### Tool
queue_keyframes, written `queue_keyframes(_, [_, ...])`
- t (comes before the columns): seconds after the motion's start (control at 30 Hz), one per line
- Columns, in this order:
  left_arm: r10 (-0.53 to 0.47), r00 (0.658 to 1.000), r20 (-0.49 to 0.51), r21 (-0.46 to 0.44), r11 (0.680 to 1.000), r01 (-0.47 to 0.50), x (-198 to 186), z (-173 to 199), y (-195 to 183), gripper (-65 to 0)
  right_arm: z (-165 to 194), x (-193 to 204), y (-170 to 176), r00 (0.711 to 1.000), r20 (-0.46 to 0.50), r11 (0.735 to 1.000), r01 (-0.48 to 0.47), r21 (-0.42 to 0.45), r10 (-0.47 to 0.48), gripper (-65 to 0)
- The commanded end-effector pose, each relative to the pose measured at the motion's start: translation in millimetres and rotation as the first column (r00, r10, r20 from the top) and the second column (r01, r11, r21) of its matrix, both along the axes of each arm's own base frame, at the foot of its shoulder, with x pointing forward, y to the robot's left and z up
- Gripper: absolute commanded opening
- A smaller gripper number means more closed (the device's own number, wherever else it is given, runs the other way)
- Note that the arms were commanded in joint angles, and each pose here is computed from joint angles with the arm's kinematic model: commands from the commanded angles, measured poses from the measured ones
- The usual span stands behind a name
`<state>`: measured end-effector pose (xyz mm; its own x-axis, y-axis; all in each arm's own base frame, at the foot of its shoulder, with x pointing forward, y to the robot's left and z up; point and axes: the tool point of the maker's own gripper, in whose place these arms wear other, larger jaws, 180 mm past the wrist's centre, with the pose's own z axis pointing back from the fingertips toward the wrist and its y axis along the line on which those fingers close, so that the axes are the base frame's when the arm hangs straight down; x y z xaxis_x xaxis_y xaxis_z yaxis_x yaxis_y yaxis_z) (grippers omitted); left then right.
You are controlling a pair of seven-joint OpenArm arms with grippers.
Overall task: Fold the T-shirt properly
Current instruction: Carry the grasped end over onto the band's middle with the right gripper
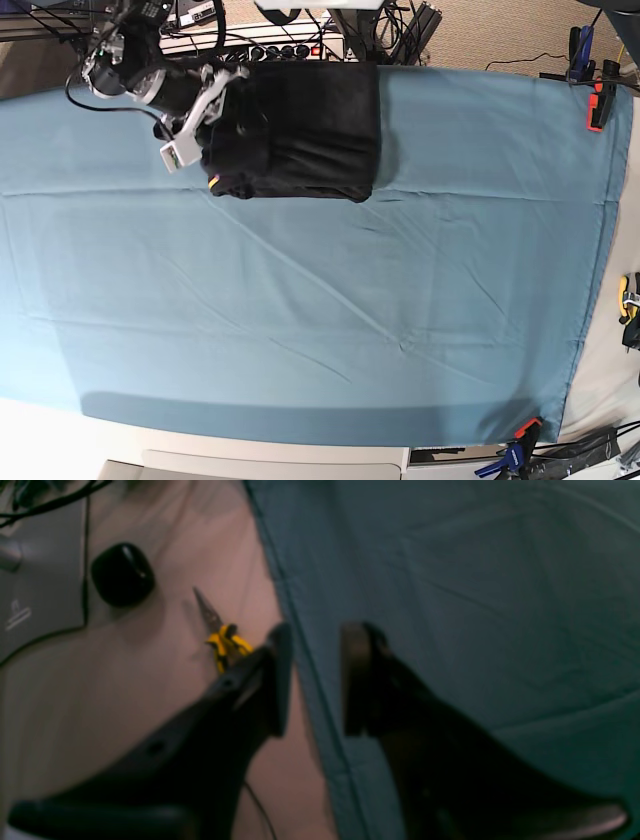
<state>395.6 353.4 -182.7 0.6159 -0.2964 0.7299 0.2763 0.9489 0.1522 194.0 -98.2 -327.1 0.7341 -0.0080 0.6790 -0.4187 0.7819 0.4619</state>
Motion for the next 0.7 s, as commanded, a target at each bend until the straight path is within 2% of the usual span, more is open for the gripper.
queue_keyframes(0.0, [0.001,0.998,0.068,0.014,1.000,-0.002,4.6,25.1,5.8,-46.9,12.1,9.7,2.1,0.998,0.058,1.000,0.008,0.010,-0.008,-65.0])
queue_keyframes(0.1, [0.001,0.998,0.068,0.014,1.000,-0.002,4.7,25.2,5.8,-46.9,10.2,18.4,7.3,0.997,0.074,1.000,0.004,-0.027,-0.002,-65.0])
queue_keyframes(0.3, [0.001,0.998,0.068,0.014,1.000,-0.002,4.6,25.0,5.8,-46.9,4.4,20.1,42.7,0.993,0.081,0.996,-0.076,-0.054,0.081,-65.0])
queue_keyframes(0.5, [0.001,0.998,0.067,0.014,1.000,-0.002,4.4,24.8,5.9,-46.9,-2.7,30.0,59.2,0.994,0.087,0.990,-0.058,-0.126,0.069,-65.0])
queue_keyframes(0.67, [0.001,0.998,0.067,0.014,1.000,-0.002,4.5,24.9,5.8,-46.9,0.3,31.9,72.0,0.993,0.098,0.993,-0.054,-0.103,0.064,-65.0])
